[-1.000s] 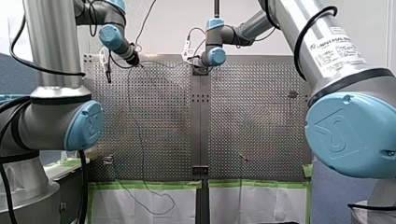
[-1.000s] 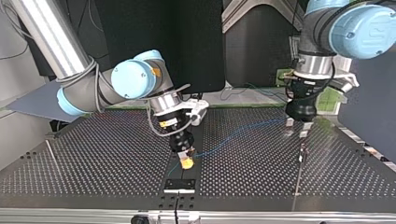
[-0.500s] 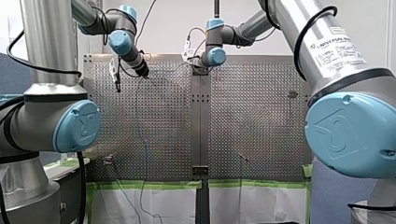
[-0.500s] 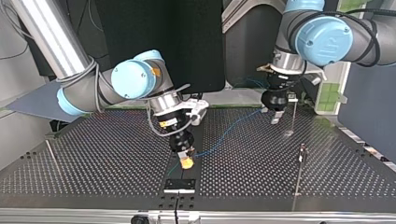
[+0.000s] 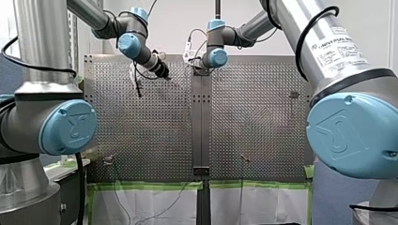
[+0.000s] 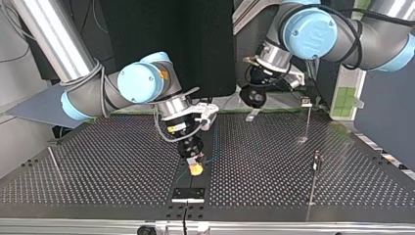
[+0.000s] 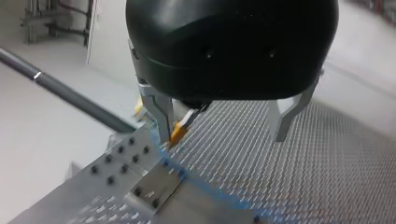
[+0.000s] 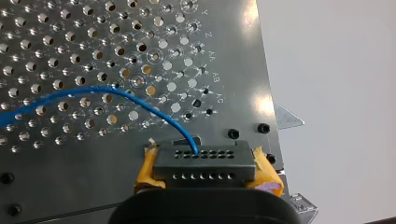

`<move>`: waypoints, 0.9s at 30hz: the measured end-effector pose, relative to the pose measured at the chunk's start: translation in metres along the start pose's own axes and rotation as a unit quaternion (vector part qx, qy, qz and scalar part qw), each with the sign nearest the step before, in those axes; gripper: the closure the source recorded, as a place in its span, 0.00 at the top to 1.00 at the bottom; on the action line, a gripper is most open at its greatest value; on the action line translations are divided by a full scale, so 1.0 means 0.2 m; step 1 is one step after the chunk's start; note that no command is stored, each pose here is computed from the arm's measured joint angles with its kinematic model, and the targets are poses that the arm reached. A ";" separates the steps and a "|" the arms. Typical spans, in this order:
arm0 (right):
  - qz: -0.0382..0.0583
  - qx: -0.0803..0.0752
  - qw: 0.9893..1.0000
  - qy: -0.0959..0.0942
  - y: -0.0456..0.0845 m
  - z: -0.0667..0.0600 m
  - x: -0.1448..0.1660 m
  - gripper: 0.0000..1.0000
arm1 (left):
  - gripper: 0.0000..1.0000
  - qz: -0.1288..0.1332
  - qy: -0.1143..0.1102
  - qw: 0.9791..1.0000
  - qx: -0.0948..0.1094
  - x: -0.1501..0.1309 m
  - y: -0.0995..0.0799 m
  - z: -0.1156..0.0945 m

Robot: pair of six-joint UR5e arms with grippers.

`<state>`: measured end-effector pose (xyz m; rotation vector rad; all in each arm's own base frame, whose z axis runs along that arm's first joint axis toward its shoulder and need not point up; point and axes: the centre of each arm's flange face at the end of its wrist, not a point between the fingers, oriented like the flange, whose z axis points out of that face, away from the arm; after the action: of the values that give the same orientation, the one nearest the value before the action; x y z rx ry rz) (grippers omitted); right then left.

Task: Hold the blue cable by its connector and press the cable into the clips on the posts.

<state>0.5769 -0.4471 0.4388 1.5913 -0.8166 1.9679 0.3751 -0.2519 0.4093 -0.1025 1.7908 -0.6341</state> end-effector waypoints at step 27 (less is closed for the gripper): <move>-0.001 0.020 0.999 -0.031 -0.16 -0.15 0.06 0.00 | 1.00 -0.114 -0.001 0.990 0.079 0.05 0.09 0.24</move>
<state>0.5753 -0.4025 0.4507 1.6827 -0.8046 1.9543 0.4204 -0.2583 0.3843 -0.2016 1.7333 -0.9378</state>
